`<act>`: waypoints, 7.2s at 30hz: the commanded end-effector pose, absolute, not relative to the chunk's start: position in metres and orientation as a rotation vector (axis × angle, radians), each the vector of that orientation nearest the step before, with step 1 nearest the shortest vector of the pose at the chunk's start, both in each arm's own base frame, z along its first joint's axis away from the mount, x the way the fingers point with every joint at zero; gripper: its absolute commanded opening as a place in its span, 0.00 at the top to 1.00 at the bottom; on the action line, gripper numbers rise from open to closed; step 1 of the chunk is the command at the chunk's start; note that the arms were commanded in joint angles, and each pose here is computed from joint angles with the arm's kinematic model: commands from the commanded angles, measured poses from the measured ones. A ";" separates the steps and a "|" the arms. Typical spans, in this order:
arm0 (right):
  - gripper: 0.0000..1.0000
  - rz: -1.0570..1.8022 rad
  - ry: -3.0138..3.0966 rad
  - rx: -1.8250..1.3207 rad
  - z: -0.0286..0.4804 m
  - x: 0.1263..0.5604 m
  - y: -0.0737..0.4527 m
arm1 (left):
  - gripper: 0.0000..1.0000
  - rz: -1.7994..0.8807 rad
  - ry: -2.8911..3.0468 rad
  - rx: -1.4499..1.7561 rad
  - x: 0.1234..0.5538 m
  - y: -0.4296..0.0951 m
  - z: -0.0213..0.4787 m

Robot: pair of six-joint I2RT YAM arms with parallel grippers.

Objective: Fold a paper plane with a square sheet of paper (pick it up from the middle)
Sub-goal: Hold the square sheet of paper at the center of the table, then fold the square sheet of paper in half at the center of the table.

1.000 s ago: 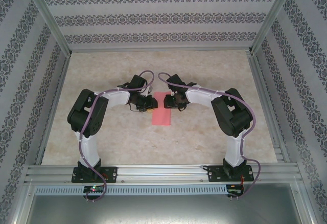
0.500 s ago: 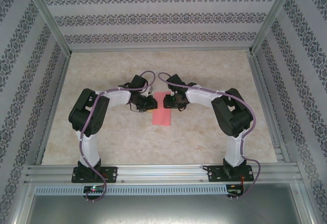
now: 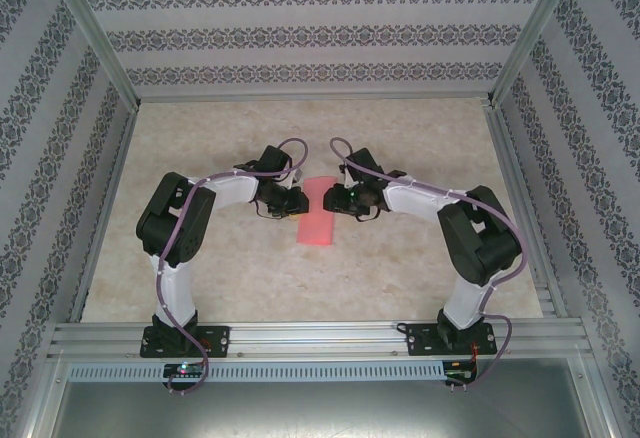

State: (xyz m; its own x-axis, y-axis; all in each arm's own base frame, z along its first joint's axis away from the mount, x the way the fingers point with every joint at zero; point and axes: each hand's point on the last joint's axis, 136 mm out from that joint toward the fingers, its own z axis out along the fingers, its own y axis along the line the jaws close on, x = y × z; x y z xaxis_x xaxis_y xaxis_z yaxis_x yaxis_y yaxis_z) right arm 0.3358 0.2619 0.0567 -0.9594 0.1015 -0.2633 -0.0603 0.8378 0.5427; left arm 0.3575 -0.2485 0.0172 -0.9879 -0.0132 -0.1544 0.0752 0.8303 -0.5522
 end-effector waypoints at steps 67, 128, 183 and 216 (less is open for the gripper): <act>0.83 1.067 2.836 -0.031 0.021 0.292 0.299 | 0.77 -0.472 3.100 0.055 0.317 -0.202 -0.060; 0.83 1.236 2.619 0.058 0.073 0.302 0.283 | 0.79 -0.450 3.101 0.105 0.320 -0.202 -0.065; 0.90 0.966 2.677 0.136 0.005 0.399 0.237 | 0.78 0.046 3.140 0.325 0.311 -0.164 -0.086; 0.91 0.971 2.582 0.127 0.021 0.430 0.233 | 0.79 0.130 3.159 0.415 0.301 -0.167 -0.090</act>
State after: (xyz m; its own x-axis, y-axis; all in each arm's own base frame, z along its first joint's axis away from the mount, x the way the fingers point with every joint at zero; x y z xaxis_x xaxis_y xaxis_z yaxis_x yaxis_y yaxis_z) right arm 0.4133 0.2420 0.0199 -0.9389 0.2001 -0.2800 -0.0435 0.7381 0.6733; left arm 0.3808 -0.2474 0.0033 -0.9220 0.2090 -0.3260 0.2809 0.9404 -0.1915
